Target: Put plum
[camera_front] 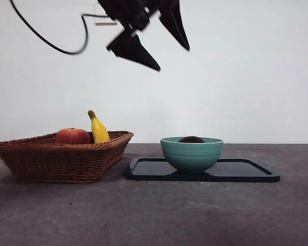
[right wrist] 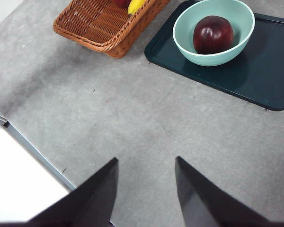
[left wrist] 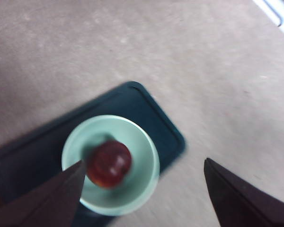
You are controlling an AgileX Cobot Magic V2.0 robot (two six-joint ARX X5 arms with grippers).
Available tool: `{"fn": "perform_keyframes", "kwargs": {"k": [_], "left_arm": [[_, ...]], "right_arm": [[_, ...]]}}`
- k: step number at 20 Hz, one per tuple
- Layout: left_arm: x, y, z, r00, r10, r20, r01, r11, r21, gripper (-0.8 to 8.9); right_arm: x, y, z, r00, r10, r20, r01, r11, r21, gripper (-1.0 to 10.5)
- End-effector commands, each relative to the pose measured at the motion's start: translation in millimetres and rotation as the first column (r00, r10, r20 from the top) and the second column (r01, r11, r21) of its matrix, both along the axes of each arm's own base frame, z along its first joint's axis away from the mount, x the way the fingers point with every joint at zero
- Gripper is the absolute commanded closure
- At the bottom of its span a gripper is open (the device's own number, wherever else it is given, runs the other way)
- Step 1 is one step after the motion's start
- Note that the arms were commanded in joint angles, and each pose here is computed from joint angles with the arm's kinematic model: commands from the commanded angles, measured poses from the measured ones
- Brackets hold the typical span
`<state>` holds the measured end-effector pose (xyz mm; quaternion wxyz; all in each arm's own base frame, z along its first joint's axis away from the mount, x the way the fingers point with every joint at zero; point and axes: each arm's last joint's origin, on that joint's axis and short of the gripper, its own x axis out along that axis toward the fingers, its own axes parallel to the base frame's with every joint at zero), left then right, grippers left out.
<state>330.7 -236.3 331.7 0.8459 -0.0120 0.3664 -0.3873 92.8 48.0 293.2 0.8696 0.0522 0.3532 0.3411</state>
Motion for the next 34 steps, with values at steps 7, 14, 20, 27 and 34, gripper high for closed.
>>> {"fn": "perform_keyframes", "kwargs": {"k": [7, 14, 20, 27, 34], "left_arm": [[33.7, -49.5, -58.9, 1.000, -0.030, -0.003, 0.030, 0.992, 0.119, 4.12], [34.4, -71.5, -99.8, 0.997, -0.074, 0.022, 0.065, 0.962, 0.264, 4.12], [36.3, -78.5, -119.2, 0.996, -0.094, 0.002, 0.089, 0.953, 0.290, 4.12], [36.6, -80.7, -123.1, 0.994, -0.111, 0.011, 0.103, 0.949, 0.298, 4.12], [34.9, -85.1, -130.0, 0.992, -0.128, 0.003, 0.121, 0.943, 0.310, 4.12]], "right_arm": [[-0.1, 0.6, 0.4, 1.000, 0.008, -0.003, -0.008, 1.000, -0.004, 7.6], [-0.2, 0.5, 0.2, 1.000, 0.007, -0.006, -0.007, 1.000, -0.005, 7.6], [-0.5, 0.4, -0.1, 1.000, 0.007, -0.010, -0.007, 1.000, -0.007, 7.6], [-0.4, 0.4, -0.1, 1.000, 0.007, -0.009, -0.007, 1.000, -0.007, 7.6], [-0.3, 0.3, -0.1, 1.000, 0.004, -0.008, -0.004, 1.000, -0.009, 7.6]]}}
